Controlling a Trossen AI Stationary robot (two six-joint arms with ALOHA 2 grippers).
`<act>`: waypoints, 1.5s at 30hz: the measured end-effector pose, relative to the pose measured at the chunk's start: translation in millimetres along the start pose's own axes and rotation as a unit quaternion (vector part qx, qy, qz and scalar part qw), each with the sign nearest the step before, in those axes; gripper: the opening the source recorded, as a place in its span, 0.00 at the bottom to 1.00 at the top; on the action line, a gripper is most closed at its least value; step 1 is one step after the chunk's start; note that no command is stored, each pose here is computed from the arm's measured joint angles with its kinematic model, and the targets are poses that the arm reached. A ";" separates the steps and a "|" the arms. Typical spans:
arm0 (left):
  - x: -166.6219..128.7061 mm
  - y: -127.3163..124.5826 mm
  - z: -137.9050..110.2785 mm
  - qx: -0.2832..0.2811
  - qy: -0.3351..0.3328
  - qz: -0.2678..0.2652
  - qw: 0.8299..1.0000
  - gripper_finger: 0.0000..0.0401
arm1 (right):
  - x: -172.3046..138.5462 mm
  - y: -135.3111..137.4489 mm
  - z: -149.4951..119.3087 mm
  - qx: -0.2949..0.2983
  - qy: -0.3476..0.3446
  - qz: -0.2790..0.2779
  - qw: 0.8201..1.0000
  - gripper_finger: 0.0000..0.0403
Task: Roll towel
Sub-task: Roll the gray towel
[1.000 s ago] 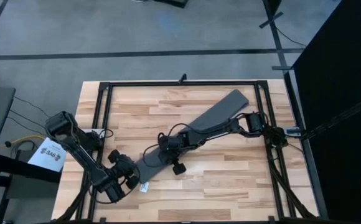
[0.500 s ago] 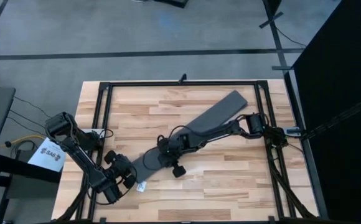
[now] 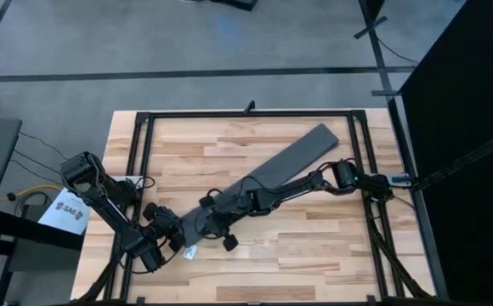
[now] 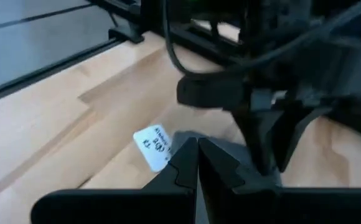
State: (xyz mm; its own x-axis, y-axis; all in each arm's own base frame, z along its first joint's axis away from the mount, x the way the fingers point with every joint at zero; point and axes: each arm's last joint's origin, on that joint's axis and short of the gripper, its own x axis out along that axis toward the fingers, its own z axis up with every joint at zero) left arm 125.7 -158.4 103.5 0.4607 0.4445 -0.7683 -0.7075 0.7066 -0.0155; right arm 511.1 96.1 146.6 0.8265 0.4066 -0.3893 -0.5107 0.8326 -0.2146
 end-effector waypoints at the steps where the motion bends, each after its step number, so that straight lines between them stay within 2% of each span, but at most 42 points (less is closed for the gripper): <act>1: 0.1 -0.5 0.0 -0.006 -0.001 -0.003 1.000 0.20 | 0.8 1.1 -1.6 0.001 0.002 0.001 1.000 0.00; 4: 0.1 -2.6 -0.4 -0.019 -0.004 -0.013 1.000 0.20 | 2.0 5.1 -0.1 -0.006 -0.002 0.004 1.000 0.00; 7: 0.3 -3.7 -0.6 -0.020 -0.002 -0.017 1.000 0.20 | 8.9 6.0 -1.1 -0.019 -0.039 -0.007 0.999 0.00; 12: 0.5 -4.2 -0.8 -0.021 -0.002 -0.019 1.000 0.20 | 35.9 6.4 -31.3 0.002 -0.056 -0.011 0.998 0.00; 16: 0.5 -4.2 -0.8 -0.018 -0.003 -0.019 1.000 0.20 | 54.6 -1.1 -26.7 0.001 -0.079 -0.018 0.997 0.00; 23: 0.4 -4.8 -1.1 -0.016 -0.004 -0.022 1.000 0.20 | 82.5 -3.4 -45.2 0.019 -0.047 0.001 0.999 0.00; 36: -1.0 -5.7 -0.1 -0.010 -0.005 -0.020 1.000 0.20 | 83.3 -10.0 -54.9 0.037 -0.028 -0.014 0.999 0.00; 42: -21.9 -12.4 13.0 0.027 0.007 0.026 0.999 0.20 | 84.3 -6.6 -54.7 0.035 -0.022 -0.015 0.999 0.00; 45: -26.8 -17.2 16.5 0.031 -0.001 0.021 0.999 0.20 | 84.3 -6.3 -54.6 0.035 -0.021 -0.016 0.999 0.00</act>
State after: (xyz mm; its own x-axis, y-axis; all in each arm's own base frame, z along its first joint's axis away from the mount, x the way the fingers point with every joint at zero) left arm 134.3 -173.4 134.9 0.4329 0.4755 -0.7659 -0.6916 0.7201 0.0562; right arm 571.0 104.6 66.2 0.8517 0.3943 -0.3452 -0.4680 0.8687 -0.1624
